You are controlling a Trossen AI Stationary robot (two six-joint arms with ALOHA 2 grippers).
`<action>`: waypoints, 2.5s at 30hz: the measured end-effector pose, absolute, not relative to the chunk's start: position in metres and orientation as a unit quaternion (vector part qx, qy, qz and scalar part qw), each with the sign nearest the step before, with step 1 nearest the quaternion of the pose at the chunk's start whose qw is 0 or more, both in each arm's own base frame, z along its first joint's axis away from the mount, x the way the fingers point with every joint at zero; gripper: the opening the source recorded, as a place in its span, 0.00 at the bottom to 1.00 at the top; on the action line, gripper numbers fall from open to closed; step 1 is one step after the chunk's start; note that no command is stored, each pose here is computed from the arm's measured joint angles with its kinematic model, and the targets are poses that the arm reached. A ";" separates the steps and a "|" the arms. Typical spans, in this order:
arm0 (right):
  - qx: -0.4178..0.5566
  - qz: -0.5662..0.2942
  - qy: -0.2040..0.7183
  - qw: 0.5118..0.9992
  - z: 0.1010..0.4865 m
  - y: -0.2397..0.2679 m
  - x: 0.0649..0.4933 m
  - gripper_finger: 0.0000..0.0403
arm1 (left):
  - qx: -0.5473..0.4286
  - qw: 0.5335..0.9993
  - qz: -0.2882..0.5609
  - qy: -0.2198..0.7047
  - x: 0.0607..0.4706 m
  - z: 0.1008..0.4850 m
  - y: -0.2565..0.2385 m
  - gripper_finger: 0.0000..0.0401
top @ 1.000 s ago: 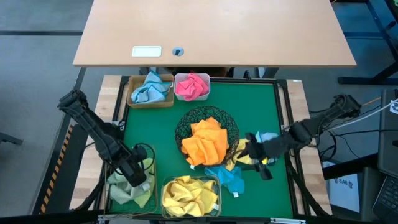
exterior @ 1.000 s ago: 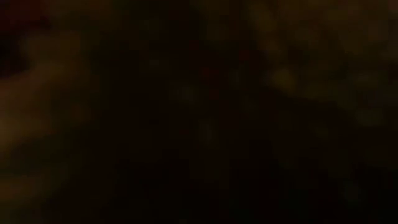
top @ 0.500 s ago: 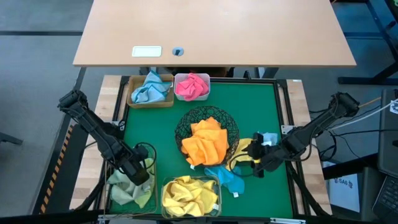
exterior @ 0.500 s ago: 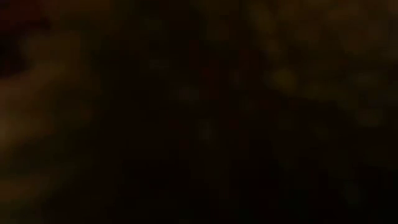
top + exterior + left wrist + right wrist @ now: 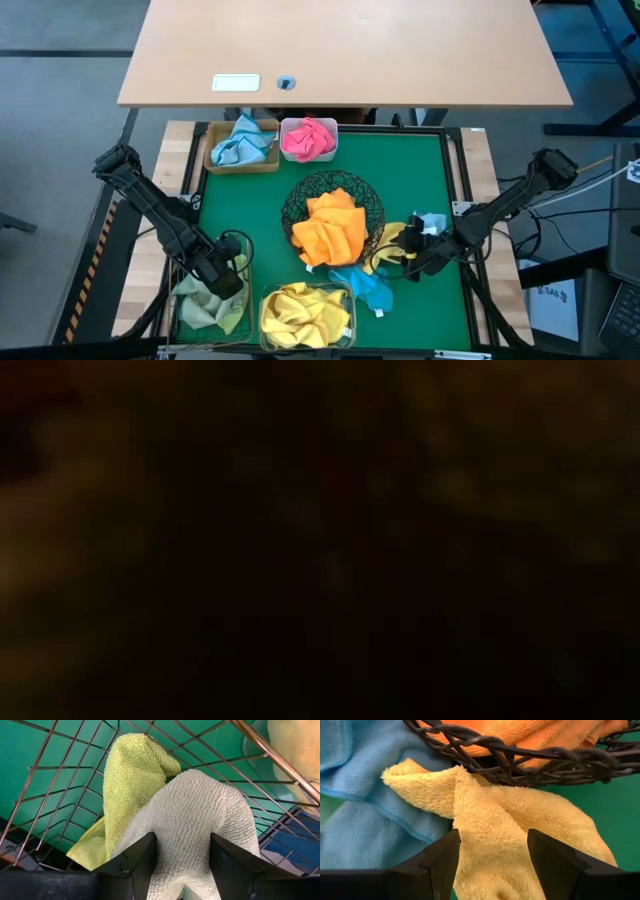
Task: Sort microfiber towel by color & place in baskets
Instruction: Put the green towel into the gold wire basket, then put the yellow towel into the transparent bin
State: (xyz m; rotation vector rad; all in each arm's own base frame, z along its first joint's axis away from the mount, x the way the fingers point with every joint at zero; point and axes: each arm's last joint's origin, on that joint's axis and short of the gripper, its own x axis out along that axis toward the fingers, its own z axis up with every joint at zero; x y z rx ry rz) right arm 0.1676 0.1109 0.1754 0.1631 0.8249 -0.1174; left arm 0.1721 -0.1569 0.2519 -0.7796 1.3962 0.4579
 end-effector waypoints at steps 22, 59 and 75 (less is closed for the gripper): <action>0.051 -0.068 0.429 0.899 0.128 0.119 0.179 0.27 | -0.343 0.680 0.207 0.613 0.172 0.252 -0.156 0.43; -0.044 0.067 0.398 0.914 0.338 0.158 0.225 0.01 | -0.420 0.712 0.114 0.552 0.158 0.300 -0.146 0.43; -0.043 0.219 0.180 0.958 0.416 0.176 0.242 0.01 | -0.412 0.752 0.139 0.495 0.162 0.301 -0.144 0.43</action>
